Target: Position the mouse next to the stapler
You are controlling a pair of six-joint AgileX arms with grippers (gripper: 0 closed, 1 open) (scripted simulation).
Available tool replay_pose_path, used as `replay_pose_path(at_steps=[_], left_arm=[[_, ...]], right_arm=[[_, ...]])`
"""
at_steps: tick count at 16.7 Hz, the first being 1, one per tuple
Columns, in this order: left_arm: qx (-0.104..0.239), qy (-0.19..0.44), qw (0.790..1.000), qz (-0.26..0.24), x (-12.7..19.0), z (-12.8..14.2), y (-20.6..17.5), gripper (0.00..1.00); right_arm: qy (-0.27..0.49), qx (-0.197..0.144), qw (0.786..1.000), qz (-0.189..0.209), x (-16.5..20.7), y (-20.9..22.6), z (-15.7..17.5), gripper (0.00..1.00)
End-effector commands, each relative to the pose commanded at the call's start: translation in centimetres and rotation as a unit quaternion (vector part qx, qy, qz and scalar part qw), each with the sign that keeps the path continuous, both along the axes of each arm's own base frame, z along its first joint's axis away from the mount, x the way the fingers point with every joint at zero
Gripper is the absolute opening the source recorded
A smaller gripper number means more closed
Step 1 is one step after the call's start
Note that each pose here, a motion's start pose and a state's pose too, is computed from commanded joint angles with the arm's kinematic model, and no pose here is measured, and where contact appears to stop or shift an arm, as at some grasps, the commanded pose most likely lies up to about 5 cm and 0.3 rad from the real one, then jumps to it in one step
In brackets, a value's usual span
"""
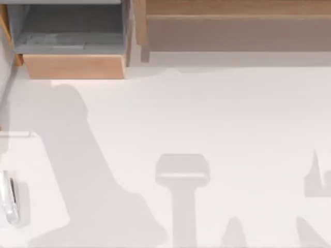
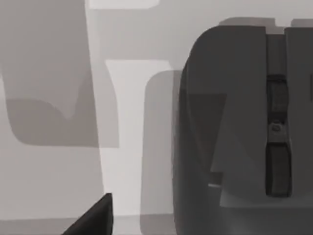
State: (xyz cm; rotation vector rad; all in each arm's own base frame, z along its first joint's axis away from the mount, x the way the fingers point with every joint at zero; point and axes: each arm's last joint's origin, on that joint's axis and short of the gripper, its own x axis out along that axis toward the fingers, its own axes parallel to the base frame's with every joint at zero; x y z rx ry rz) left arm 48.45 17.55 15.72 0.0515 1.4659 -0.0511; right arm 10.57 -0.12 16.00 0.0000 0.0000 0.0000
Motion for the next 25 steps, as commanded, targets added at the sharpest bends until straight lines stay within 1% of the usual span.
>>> replay_pose_path(at_steps=[11,15,18,25], left_arm=[[0.001,-0.003,1.0,0.0,0.1,-1.6,0.1,1.0],[0.0,0.0,1.0,0.0,0.4,-2.7,-0.2,1.0],[0.0,0.0,1.0,0.0,0.4,-2.7,-0.2,1.0],[0.0,0.0,1.0,0.0,0.4,-2.7,-0.2,0.47]], right_arm=[[0.0,0.0,1.0,0.0,0.0,0.0,0.0,1.0],[0.0,0.0,1.0,0.0,0.0,0.0,0.0,1.0],[0.0,0.0,1.0,0.0,0.0,0.0,0.0,1.0],[0.0,0.0,1.0,0.0,0.0,0.0,0.0,1.0]])
